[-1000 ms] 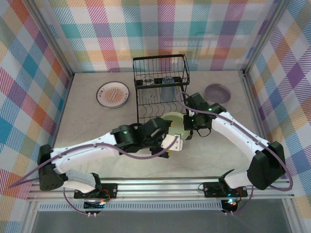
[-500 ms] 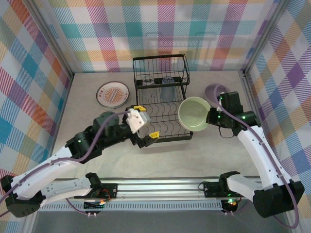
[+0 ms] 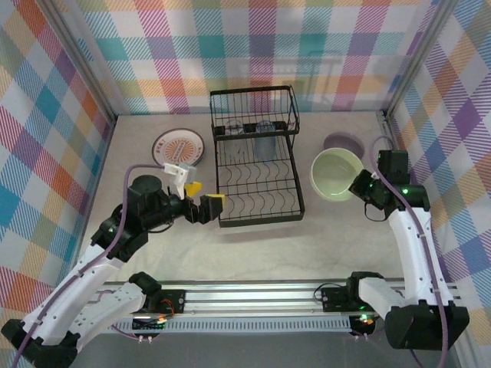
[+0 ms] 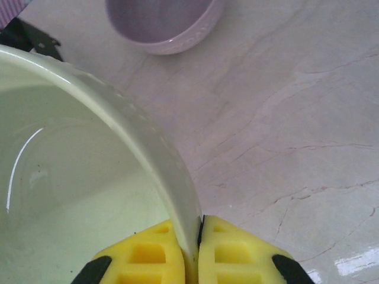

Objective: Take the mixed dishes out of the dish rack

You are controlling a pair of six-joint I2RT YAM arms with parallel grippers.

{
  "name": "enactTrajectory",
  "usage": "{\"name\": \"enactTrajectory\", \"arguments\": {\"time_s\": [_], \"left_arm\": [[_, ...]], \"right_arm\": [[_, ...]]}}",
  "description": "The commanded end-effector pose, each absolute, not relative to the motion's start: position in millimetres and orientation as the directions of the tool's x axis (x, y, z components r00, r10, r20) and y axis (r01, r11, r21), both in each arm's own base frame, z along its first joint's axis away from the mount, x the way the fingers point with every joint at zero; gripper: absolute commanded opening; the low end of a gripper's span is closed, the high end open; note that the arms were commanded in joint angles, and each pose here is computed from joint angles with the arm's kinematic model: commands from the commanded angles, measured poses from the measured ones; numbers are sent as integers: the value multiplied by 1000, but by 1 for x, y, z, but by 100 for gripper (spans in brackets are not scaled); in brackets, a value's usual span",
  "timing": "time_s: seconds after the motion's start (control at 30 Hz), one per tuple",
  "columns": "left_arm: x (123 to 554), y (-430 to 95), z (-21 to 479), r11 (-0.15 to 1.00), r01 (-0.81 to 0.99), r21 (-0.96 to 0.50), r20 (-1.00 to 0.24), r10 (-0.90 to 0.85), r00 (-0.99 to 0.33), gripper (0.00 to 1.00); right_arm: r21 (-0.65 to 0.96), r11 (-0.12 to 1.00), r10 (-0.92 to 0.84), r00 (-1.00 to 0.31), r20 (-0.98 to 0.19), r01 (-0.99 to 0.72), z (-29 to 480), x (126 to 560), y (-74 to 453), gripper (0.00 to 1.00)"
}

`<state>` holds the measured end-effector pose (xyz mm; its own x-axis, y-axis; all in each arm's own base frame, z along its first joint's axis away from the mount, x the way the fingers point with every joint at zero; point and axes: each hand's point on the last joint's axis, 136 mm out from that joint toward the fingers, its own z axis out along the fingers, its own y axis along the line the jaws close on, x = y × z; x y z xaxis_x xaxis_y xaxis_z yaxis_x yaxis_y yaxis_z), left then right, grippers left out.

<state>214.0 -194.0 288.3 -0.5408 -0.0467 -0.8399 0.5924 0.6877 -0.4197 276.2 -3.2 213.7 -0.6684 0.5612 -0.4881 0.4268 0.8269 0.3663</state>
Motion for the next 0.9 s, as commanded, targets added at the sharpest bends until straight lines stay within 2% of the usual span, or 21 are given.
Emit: {"name": "enactTrajectory", "arguments": {"time_s": [0.0, 0.3, 0.57, 0.87], "left_arm": [[202, -193, 291, 629, 592, -503, -817, -124, -563, 100], [197, -182, 283, 649, 593, -477, -836, -126, -534, 100], [187, -188, 285, 588, 625, -513, -828, -145, -542, 100], [186, -188, 284, 586, 634, -504, -833, -136, -536, 100]], "right_arm": [[490, 789, 611, -561, -558, 372, 261, 316, -5, 0], [436, 767, 642, -556, -528, 471, 240, 383, -33, 0], [409, 746, 665, -569, -483, 525, 221, 441, -46, 0], [315, 759, 648, -611, -456, 570, 191, 478, -60, 0]]}}
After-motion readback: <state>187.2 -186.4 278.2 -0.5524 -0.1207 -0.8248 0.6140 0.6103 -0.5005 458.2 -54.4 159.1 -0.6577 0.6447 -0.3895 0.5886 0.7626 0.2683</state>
